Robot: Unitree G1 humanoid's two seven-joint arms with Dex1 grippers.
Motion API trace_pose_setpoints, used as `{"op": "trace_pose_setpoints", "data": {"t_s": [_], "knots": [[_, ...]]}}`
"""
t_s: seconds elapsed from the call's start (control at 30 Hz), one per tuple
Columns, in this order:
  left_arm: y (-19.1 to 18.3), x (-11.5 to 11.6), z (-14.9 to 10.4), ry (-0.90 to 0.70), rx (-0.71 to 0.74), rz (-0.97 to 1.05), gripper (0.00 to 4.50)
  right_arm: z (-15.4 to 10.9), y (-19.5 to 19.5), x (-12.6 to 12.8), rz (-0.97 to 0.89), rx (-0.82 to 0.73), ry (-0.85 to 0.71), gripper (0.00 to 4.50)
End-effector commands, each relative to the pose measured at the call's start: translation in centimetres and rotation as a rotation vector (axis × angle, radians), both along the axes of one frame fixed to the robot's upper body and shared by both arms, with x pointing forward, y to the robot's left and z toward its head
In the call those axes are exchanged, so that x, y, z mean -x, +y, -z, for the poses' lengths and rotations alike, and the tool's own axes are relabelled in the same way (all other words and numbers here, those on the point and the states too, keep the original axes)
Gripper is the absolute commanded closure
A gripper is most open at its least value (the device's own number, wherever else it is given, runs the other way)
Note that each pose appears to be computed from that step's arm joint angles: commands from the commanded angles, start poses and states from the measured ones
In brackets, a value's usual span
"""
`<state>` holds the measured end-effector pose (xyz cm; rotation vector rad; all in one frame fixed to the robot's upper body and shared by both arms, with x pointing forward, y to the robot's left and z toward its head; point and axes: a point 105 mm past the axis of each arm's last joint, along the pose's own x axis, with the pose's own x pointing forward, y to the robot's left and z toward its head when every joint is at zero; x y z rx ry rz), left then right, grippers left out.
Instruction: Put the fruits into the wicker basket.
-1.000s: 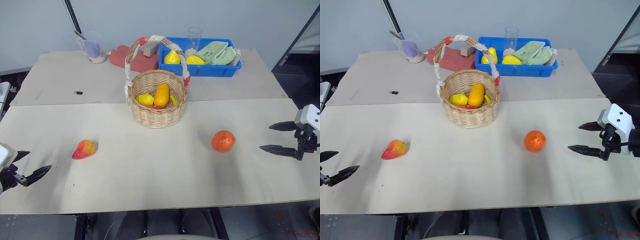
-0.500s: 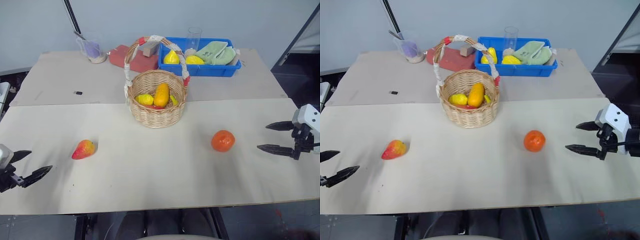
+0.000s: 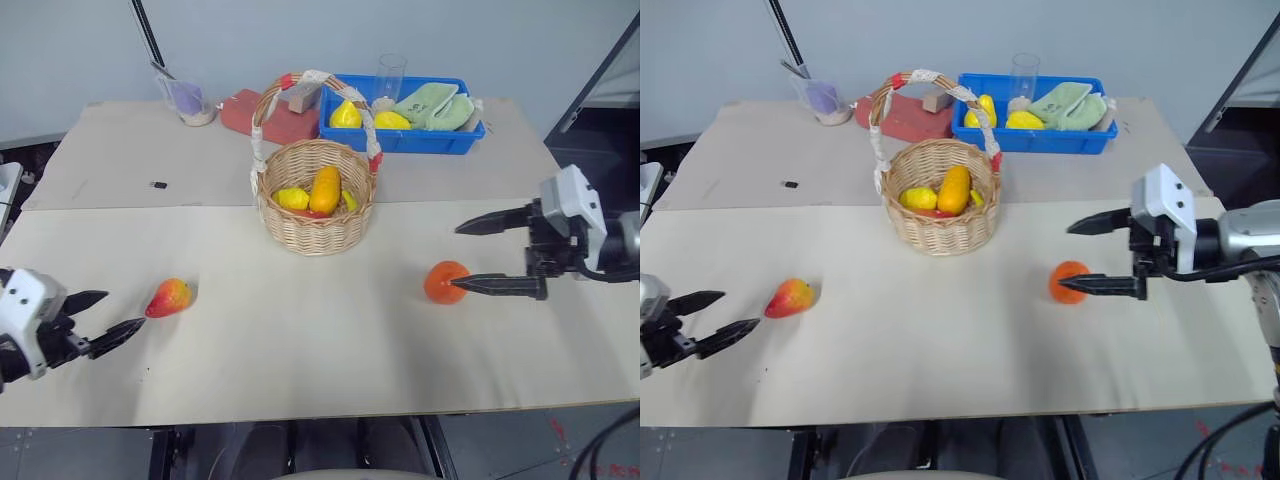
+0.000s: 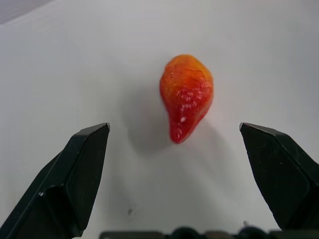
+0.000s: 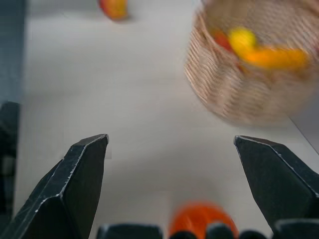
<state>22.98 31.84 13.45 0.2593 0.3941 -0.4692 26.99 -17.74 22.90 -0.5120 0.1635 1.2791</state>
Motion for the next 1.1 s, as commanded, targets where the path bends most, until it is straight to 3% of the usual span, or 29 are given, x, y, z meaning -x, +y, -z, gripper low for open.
{"op": "trace_pose_setpoints", "data": {"t_s": [0.03,0.27,0.47,0.63,0.7,0.93,1.03,1.1], "knots": [[-1.1,-2.1,1.0,-0.039,0.019,-0.013,0.00,-1.6,3.1,0.9,-0.115,-0.032,-0.053,0.02],[-2.7,-4.5,3.6,-0.028,0.047,-0.011,0.00,-2.3,5.7,0.9,-0.190,-0.057,-0.099,0.02],[-3.7,-5.5,4.0,-0.041,0.078,0.005,0.00,-2.7,6.5,0.6,-0.186,-0.102,-0.136,0.02],[-4.0,-5.2,3.4,-0.056,0.111,0.024,2.11,-2.5,6.4,0.7,-0.177,-0.109,-0.139,0.00],[-5.2,-5.1,2.5,-0.073,0.133,0.074,2.73,-2.6,6.3,0.8,-0.168,-0.116,-0.142,0.00],[-13.9,-6.8,-6.3,-0.297,0.188,0.389,2.75,-2.9,5.5,1.2,-0.114,-0.132,-0.153,0.00],[-18.3,-9.2,-10.4,-0.439,0.168,0.494,2.75,-3.4,5.4,0.9,-0.064,-0.164,-0.177,0.00],[-20.2,-10.9,-11.8,-0.500,0.146,0.508,2.75,-3.4,5.3,0.4,-0.010,-0.172,-0.167,0.00]]}}
